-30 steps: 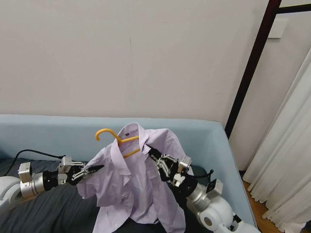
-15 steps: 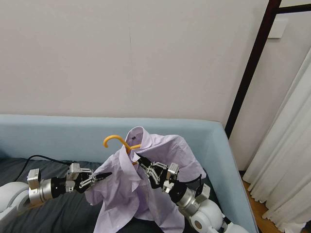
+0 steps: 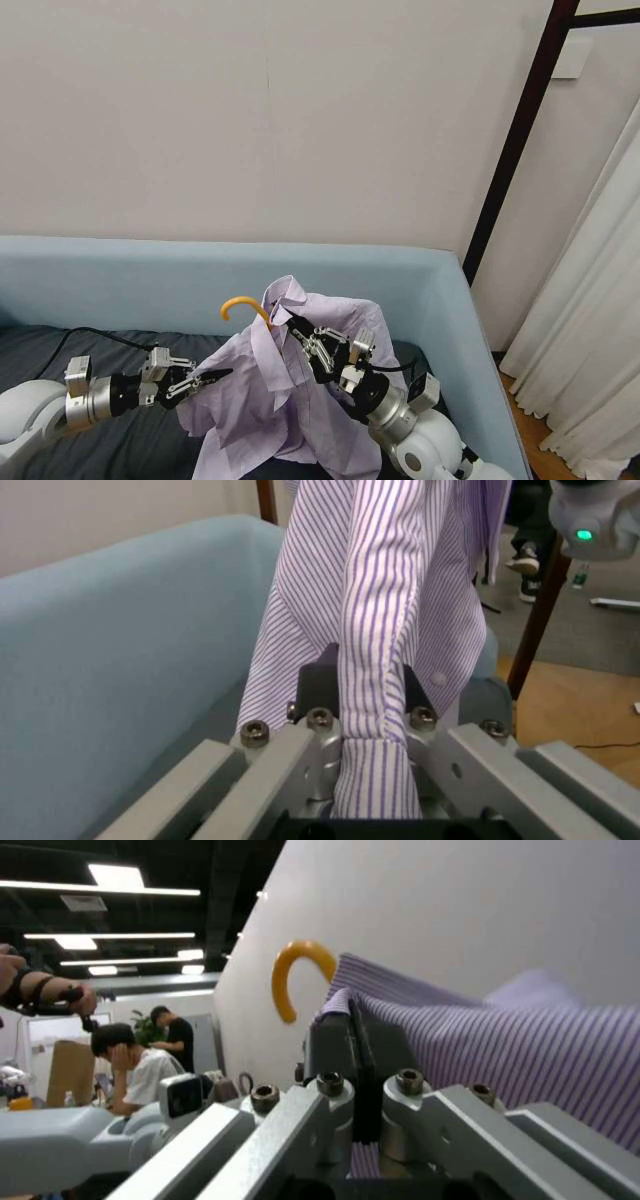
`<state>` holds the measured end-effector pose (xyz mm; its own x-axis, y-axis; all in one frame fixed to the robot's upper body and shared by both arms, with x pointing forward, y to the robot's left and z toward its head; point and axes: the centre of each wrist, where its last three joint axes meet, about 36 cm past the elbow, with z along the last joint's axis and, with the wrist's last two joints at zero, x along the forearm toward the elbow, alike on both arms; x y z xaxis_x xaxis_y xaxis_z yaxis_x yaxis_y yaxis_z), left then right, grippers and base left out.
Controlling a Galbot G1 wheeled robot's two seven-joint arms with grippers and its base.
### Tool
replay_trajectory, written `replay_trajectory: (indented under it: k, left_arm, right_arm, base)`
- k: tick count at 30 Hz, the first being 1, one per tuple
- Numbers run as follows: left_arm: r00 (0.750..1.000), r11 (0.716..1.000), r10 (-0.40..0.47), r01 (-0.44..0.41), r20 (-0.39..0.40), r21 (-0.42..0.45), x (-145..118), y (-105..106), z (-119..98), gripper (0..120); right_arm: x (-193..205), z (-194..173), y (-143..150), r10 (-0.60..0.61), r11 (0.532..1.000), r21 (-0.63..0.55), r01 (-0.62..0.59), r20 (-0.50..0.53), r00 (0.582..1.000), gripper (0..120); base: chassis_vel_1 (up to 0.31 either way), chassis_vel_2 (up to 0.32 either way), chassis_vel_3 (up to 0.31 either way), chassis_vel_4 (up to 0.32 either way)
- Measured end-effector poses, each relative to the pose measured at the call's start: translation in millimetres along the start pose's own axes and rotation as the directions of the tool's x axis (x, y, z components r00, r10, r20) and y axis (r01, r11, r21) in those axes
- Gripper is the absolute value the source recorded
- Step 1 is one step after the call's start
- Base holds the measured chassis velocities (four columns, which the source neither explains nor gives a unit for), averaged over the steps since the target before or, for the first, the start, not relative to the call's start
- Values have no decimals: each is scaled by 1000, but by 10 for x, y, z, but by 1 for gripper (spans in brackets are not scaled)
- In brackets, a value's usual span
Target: Pick up the clothes from the sofa and hang them on the clothes hanger.
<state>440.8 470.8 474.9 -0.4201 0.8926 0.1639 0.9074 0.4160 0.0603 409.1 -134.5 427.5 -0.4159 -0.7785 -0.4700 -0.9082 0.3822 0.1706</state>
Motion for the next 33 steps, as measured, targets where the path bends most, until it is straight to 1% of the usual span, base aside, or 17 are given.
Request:
replay_trajectory:
  k: [4,8,9,13,14,17,18,19,21,22,23,25,27,28,29,31,33]
  left_arm:
    - [1000,1000,-9,9,11,1,19,28,-27,3]
    - [1000,1000,-16,16,17,-1,36,42,-44,3]
    - [1000,1000,-16,16,17,-1,36,42,-44,3]
    - [999,1000,-27,27,22,-3,60,70,-56,3]
    - [999,1000,-27,27,22,-3,60,70,-56,3]
    - [999,999,-41,41,25,-5,94,113,-67,3]
    - [999,999,-44,44,24,-6,102,122,-70,3]
    - [999,999,-44,44,24,-6,102,122,-70,3]
    - [998,999,-51,52,22,-8,125,145,-71,3]
    - [998,998,-56,57,21,-8,140,158,-66,3]
    - [998,998,-58,59,22,-7,143,161,-61,3]
    - [998,998,-59,59,23,-6,142,160,-58,3]
    - [998,998,-56,56,27,-6,126,148,-54,3]
    - [998,998,-56,56,27,-6,126,148,-54,3]
    - [998,999,-46,47,30,-7,108,130,-61,3]
    - [999,999,-36,37,29,-6,94,111,-59,3]
    - [1000,1000,-21,21,19,-6,85,85,-37,3]
  right_arm:
    - [80,69,46,-15,1000,13,16,-35,999,0]
    - [97,101,130,0,999,39,2,-51,999,15]
    - [97,101,130,0,999,39,2,-51,999,15]
    - [127,83,204,-33,998,52,35,-43,999,32]
    - [127,83,204,-33,998,52,35,-43,999,32]
    - [249,20,131,-220,974,36,222,-64,973,48]
    - [275,-6,94,-263,964,32,266,-73,962,51]
    - [275,-6,94,-263,964,32,266,-73,962,51]
    - [322,-114,-17,-362,930,30,366,-92,927,61]
    - [319,-208,-70,-383,921,42,388,-96,919,72]
    - [308,-241,-84,-370,925,51,376,-99,924,78]
    - [304,-246,-86,-355,930,58,362,-104,929,81]
    - [296,-214,-66,-266,957,82,277,-122,956,93]
    - [296,-214,-66,-266,957,82,277,-122,956,93]
    - [280,-174,-33,-188,975,96,201,-124,974,97]
    - [256,-145,-1,-124,986,101,135,-115,986,99]
    - [151,-143,49,-38,995,89,43,-63,997,100]
  base:
    - [0,0,0,0]
    - [0,0,0,0]
    - [0,0,0,0]
    - [0,0,0,0]
    - [0,0,0,0]
    - [0,0,0,0]
    - [0,0,0,0]
    - [0,0,0,0]
    - [0,0,0,0]
    - [0,0,0,0]
    - [0,0,0,0]
    - [0,0,0,0]
    - [0,0,0,0]
    - [0,0,0,0]
    - [0,0,0,0]
    - [0,0,0,0]
    - [0,0,0,0]
